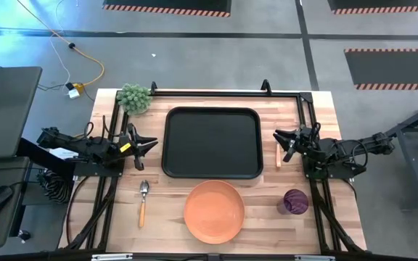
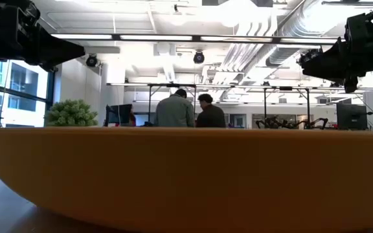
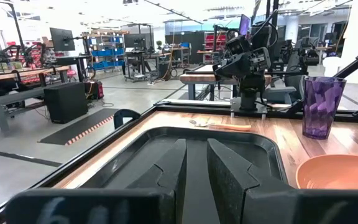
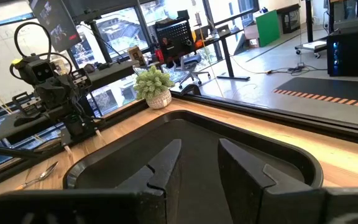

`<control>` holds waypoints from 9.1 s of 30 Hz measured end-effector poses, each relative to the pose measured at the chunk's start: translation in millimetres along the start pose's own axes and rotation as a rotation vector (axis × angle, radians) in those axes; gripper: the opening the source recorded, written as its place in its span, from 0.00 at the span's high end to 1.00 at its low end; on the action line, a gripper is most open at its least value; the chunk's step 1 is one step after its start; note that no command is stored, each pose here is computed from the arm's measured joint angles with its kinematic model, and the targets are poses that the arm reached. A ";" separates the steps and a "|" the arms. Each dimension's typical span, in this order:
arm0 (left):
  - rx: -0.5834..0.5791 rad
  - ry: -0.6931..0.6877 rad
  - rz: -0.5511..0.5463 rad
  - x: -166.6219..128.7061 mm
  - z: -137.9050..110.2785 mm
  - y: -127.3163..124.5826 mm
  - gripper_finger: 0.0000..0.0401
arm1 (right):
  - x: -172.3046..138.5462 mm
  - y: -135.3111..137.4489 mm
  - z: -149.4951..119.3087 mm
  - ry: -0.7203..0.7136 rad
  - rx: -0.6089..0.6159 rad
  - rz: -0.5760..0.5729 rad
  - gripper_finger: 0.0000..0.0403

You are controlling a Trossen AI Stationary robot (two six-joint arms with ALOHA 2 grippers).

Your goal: Pick and place plate/cup/fork/spoon on tray

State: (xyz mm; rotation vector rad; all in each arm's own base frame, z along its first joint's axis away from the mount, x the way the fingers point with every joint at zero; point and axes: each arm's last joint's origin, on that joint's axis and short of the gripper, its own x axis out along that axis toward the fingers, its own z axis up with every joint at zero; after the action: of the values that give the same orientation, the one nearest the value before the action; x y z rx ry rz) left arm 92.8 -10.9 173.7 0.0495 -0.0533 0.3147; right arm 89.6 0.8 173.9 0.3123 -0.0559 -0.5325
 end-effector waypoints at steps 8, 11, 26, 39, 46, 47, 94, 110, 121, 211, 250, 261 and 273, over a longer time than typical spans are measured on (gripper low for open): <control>0.000 0.000 0.000 0.0 0.0 0.0 0.86 | 0.0 0.0 0.0 0.000 0.000 0.000 0.76; 0.000 0.000 0.000 0.0 0.1 0.0 0.86 | 0.0 0.0 0.0 0.000 0.000 0.000 0.76; 0.000 0.000 0.000 0.0 0.1 0.0 0.86 | 0.0 0.0 0.0 0.000 0.000 0.000 0.76; 0.000 0.000 0.000 0.0 0.1 0.0 0.86 | 0.0 0.0 0.0 0.000 0.000 0.001 0.76; 0.000 0.000 0.000 0.0 0.0 0.0 0.86 | 0.0 0.0 -0.1 0.000 0.000 0.000 0.76; 0.000 0.000 0.000 0.0 0.1 0.0 0.86 | 0.0 0.0 0.0 0.000 0.000 0.000 0.76; -0.005 -0.004 0.000 0.0 0.5 0.0 0.86 | -5.1 8.9 34.0 -0.183 0.081 0.124 0.76; -0.003 -0.004 0.000 0.0 0.4 0.0 0.86 | -34.5 23.0 133.4 -0.130 0.418 0.417 0.76; -0.003 -0.004 0.000 0.0 0.4 0.0 0.86 | -29.1 53.6 187.5 0.335 0.522 0.343 0.76; -0.004 -0.003 0.011 0.0 0.4 0.3 0.86 | 17.4 233.8 29.1 1.391 0.473 -0.915 0.84; -0.004 -0.003 0.006 0.0 0.4 0.2 0.86 | 83.8 215.3 108.7 1.288 0.342 -0.708 1.00; -0.004 -0.003 0.007 0.0 0.5 0.2 0.86 | 141.6 160.9 143.1 1.285 0.102 -0.551 1.00; -0.005 -0.003 0.013 0.0 0.4 0.4 0.86 | 197.3 81.8 175.4 1.202 -0.158 -0.337 1.00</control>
State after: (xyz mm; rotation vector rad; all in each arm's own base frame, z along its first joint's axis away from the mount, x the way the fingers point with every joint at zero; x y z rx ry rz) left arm 92.7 -10.5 174.1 0.0448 -0.0570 0.3270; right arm 276.3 -81.4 360.3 0.4479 1.2145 -0.6057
